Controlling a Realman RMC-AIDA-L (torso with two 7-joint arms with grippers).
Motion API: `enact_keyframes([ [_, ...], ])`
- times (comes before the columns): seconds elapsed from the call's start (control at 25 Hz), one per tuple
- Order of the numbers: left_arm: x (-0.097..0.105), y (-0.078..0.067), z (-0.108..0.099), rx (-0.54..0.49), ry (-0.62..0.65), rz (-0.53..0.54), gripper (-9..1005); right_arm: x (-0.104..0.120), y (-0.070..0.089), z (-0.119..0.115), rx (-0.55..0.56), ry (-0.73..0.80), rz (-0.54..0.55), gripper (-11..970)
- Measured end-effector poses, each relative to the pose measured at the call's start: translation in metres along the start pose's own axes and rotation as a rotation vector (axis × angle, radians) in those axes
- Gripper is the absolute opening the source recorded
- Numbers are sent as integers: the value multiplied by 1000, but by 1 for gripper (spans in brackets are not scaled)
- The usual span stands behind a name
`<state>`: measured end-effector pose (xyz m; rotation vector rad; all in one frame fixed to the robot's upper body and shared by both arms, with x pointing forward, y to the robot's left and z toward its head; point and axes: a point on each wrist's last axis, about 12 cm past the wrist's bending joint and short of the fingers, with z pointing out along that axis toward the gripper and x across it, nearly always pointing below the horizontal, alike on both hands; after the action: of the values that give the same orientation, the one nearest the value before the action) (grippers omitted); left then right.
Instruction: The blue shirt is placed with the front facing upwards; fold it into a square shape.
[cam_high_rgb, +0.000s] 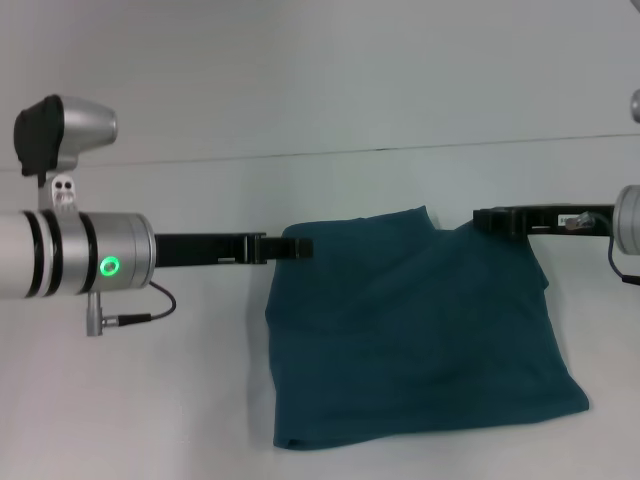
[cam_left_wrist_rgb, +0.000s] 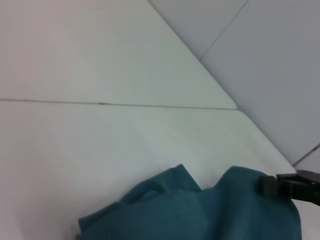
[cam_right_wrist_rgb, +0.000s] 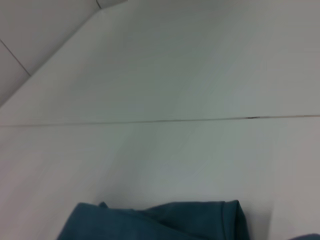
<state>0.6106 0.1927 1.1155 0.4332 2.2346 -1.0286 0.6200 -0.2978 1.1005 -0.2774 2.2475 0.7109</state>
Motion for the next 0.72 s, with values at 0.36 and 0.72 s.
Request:
enact_keyframes([
  [0.36,5,3,-2,5,-18,-18,613,8,4,26,103,97,-95,-1],
  [0.72,8,3,1,10,-22,-30,615,11,14,47,187,112,-188,-1],
])
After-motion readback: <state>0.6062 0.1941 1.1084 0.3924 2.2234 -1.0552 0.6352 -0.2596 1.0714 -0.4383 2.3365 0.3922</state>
